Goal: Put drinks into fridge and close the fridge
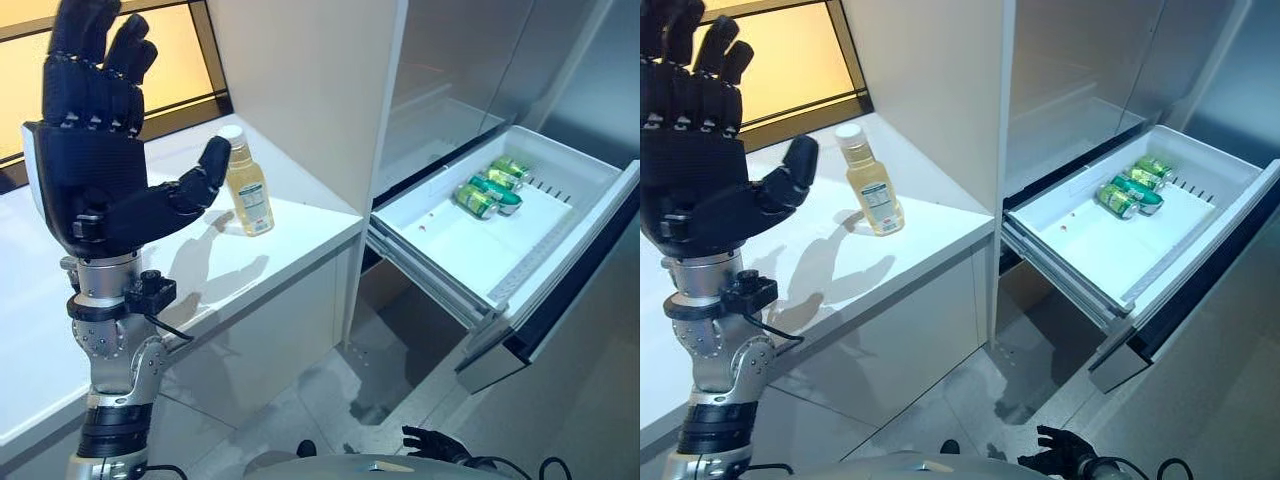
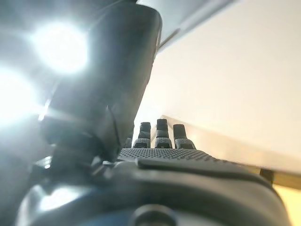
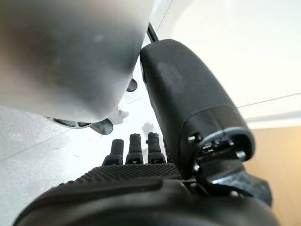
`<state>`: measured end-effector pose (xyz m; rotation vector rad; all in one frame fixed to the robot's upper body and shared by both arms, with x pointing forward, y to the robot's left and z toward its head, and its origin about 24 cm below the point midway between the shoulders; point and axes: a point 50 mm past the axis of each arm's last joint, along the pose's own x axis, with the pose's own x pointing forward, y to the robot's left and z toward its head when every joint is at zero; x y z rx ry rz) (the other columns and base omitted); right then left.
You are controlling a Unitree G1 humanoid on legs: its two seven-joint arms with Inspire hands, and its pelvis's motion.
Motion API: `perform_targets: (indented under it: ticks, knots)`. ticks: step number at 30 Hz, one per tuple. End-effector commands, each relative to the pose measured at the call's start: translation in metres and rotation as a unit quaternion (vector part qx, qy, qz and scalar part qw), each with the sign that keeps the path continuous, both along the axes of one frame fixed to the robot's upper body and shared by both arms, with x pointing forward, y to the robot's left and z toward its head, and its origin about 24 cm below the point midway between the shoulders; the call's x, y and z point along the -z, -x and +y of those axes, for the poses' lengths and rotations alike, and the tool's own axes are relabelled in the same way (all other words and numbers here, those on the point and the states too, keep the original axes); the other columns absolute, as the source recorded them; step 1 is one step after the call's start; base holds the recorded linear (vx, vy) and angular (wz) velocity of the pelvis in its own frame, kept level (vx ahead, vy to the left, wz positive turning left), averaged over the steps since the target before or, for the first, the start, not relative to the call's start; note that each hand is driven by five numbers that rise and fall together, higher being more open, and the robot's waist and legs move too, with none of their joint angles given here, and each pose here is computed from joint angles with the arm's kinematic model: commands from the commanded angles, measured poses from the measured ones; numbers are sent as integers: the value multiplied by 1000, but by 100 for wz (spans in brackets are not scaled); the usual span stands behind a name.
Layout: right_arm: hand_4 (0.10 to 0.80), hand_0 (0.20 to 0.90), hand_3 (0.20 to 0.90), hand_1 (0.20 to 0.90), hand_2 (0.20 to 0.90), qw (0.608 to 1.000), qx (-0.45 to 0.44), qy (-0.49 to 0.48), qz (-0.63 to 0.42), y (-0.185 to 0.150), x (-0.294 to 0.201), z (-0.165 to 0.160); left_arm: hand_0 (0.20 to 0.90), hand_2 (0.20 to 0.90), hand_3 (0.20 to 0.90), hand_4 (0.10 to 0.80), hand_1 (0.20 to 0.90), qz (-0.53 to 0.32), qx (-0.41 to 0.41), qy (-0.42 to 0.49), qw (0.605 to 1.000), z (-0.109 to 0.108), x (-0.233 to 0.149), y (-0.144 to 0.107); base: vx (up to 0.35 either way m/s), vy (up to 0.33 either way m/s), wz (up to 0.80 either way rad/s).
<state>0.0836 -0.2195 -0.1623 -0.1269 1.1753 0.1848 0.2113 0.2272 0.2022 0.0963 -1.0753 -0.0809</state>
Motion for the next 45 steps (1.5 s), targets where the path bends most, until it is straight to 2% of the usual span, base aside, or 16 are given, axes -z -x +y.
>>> perform_targets:
  ticks: [1, 10, 13, 26, 45]
  knots:
    - [800, 900, 900, 900, 900, 999, -26, -27, -12, -8, 1, 21, 900, 900, 900, 800, 900, -49, -49, -27, 997, 1, -22, 0, 20, -10, 7]
    - [800, 900, 900, 900, 900, 999, -16, -24, -13, -13, 0, 16, 900, 900, 900, 800, 900, 18, -89, -18, 996, 18, -1, -4, 14, 2, 3]
    - [800, 900, 900, 900, 900, 1000, -11, -21, -9, -12, -1, 12, 900, 900, 900, 800, 900, 44, -74, 18, 996, 26, 6, -6, 0, 0, 0]
    - [800, 900, 900, 900, 900, 1000, -16, -15, -4, -11, -2, 5, 900, 900, 900, 800, 900, 136, -4, 85, 987, 25, 29, -23, 9, 13, -2]
    - [800, 900, 900, 900, 900, 999, -31, -15, 7, -9, -1, 6, 900, 900, 900, 800, 900, 204, -83, 80, 972, 32, 43, -44, 31, 34, -12]
